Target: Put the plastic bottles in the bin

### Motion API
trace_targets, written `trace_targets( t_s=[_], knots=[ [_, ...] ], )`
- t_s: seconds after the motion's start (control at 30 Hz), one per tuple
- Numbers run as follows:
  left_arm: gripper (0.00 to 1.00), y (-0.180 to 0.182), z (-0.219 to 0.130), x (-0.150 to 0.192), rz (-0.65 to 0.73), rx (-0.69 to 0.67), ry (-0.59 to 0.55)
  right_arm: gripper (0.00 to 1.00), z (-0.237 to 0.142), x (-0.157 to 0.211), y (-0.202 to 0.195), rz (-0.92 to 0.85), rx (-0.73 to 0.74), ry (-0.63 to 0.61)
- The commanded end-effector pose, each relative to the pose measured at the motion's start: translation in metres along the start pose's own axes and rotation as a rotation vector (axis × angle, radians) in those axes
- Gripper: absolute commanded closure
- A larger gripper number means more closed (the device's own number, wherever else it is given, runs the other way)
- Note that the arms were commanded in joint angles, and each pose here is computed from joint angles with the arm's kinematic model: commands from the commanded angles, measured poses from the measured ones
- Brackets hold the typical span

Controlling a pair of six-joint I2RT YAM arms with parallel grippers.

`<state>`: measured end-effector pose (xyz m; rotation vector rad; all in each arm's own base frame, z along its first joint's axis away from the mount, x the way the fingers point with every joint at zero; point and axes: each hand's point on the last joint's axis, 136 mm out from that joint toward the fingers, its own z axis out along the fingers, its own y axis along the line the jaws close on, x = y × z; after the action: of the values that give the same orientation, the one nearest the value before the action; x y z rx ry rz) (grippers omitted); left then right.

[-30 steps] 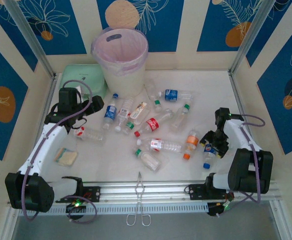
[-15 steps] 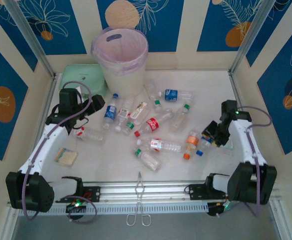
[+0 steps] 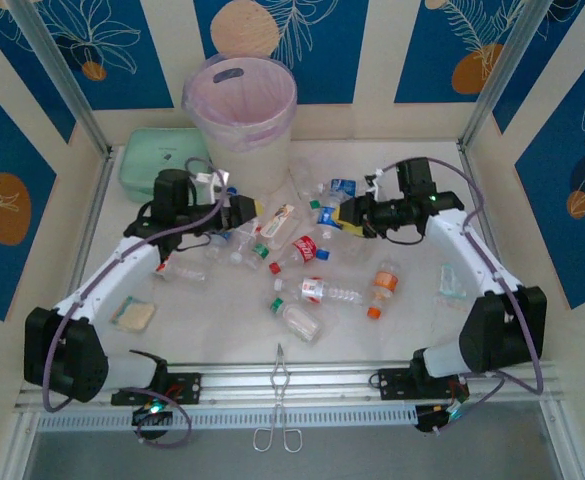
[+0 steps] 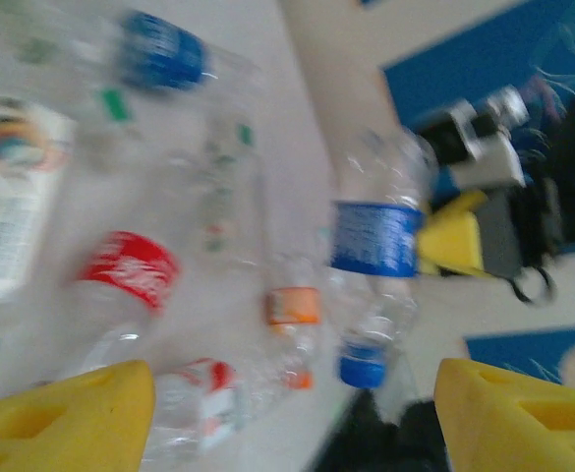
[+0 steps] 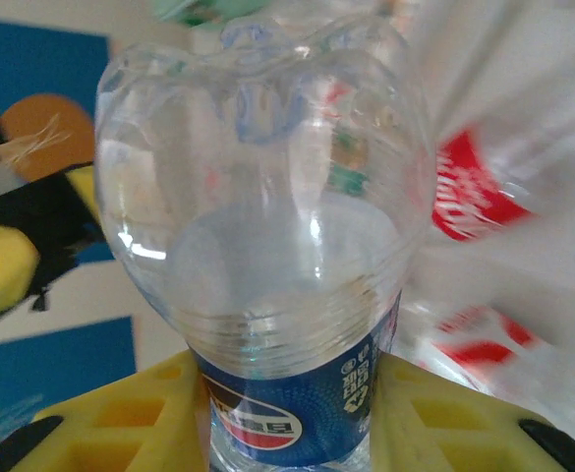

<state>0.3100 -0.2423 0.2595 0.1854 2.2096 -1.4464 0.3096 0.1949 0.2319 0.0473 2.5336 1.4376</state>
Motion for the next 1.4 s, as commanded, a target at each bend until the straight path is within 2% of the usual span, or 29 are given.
trace_targets(
  t_s=[0.0,0.17,0.57,0.6,0.77,0.83,0.9,1.0,1.07,1.3,1.37],
  knots=[
    [0.24,-0.048,0.016,0.015,0.062,0.231,0.064,0.64,0.006,-0.003,0.044,-0.14,-0.179,0.068],
    [0.18,-0.062,0.034,0.016,0.098,0.294,0.055,0.64,0.023,-0.006,0.054,-0.158,-0.218,0.12],
    [0.16,-0.042,0.057,0.013,0.118,0.218,0.094,0.69,0.042,-0.004,0.068,-0.164,-0.273,0.171],
    [0.18,-0.041,0.059,0.013,0.116,0.214,0.094,0.69,0.043,-0.003,0.069,-0.167,-0.275,0.175],
    [0.4,-0.041,0.064,0.01,0.102,0.223,0.094,0.69,0.045,-0.002,0.072,-0.173,-0.279,0.177],
    [0.46,-0.041,0.065,0.008,0.097,0.225,0.091,0.69,0.045,-0.001,0.073,-0.175,-0.279,0.178],
    [0.45,-0.04,0.066,0.008,0.09,0.228,0.091,0.69,0.046,-0.002,0.073,-0.175,-0.279,0.178],
    [0.36,-0.041,0.068,0.005,0.079,0.244,0.085,0.7,0.049,0.0,0.073,-0.174,-0.273,0.183],
    [0.36,-0.043,0.069,0.002,0.069,0.258,0.074,0.7,0.051,0.001,0.073,-0.176,-0.271,0.19],
    [0.52,-0.042,0.074,-0.002,0.041,0.27,0.066,0.7,0.049,0.001,0.075,-0.179,-0.261,0.185],
    [0.56,-0.041,0.074,-0.003,0.04,0.256,0.066,0.62,0.047,-0.001,0.073,-0.175,-0.246,0.18]
  ],
)
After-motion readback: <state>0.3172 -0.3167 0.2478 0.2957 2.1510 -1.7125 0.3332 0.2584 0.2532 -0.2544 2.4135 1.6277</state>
